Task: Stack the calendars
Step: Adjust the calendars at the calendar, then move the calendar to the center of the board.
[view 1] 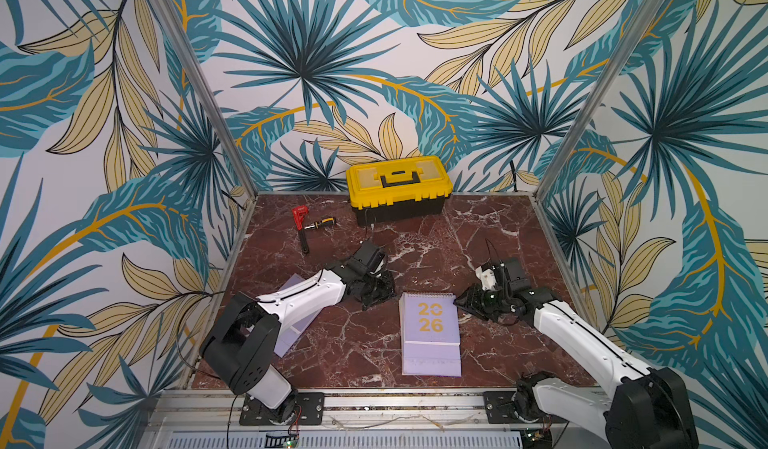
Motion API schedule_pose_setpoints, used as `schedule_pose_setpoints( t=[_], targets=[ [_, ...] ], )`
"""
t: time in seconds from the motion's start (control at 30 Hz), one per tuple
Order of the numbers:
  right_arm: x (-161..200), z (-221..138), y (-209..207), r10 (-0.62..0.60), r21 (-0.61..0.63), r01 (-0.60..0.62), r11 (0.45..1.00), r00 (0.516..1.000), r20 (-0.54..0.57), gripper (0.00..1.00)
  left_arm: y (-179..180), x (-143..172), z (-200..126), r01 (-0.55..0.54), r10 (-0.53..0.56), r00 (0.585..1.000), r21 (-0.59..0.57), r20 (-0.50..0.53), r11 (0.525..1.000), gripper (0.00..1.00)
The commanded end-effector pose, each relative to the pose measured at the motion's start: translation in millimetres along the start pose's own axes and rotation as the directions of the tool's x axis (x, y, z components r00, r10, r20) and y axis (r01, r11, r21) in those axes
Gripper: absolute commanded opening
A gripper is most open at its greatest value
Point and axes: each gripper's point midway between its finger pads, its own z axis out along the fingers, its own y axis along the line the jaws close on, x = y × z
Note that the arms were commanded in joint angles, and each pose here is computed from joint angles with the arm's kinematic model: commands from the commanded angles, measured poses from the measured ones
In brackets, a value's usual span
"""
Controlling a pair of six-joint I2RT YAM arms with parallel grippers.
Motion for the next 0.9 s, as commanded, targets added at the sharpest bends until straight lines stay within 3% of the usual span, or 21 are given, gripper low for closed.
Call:
schedule_pose_setpoints(
  t=[0.0,0.3,0.57,0.87],
  targets=[
    [1.5,-13.9,-7.7,-0.033,0.073,0.032,0.997,0.999,0.013,0.35,13.6,-11.3,-27.6,-0.011,0.013,0.998,-0.039,0.057,0.999,0.11],
    [-20.6,-43.9,19.5,-0.075,0.069,0.069,0.995,0.994,0.079,0.37,63.8,-20.7,-80.5,0.073,-0.059,0.991,-0.113,0.119,0.991,0.12],
    [-39.4,-37.2,45.6,-0.079,-0.004,0.08,0.997,0.994,0.074,0.37,96.8,-4.3,-106.2,0.165,-0.134,0.98,-0.221,0.147,0.961,0.12],
    [-41.8,-24.3,56.5,-0.092,-0.063,0.094,0.994,0.995,0.034,0.37,121.9,-4.0,-137.9,0.248,-0.172,0.952,-0.307,0.253,0.919,0.12]
  ],
)
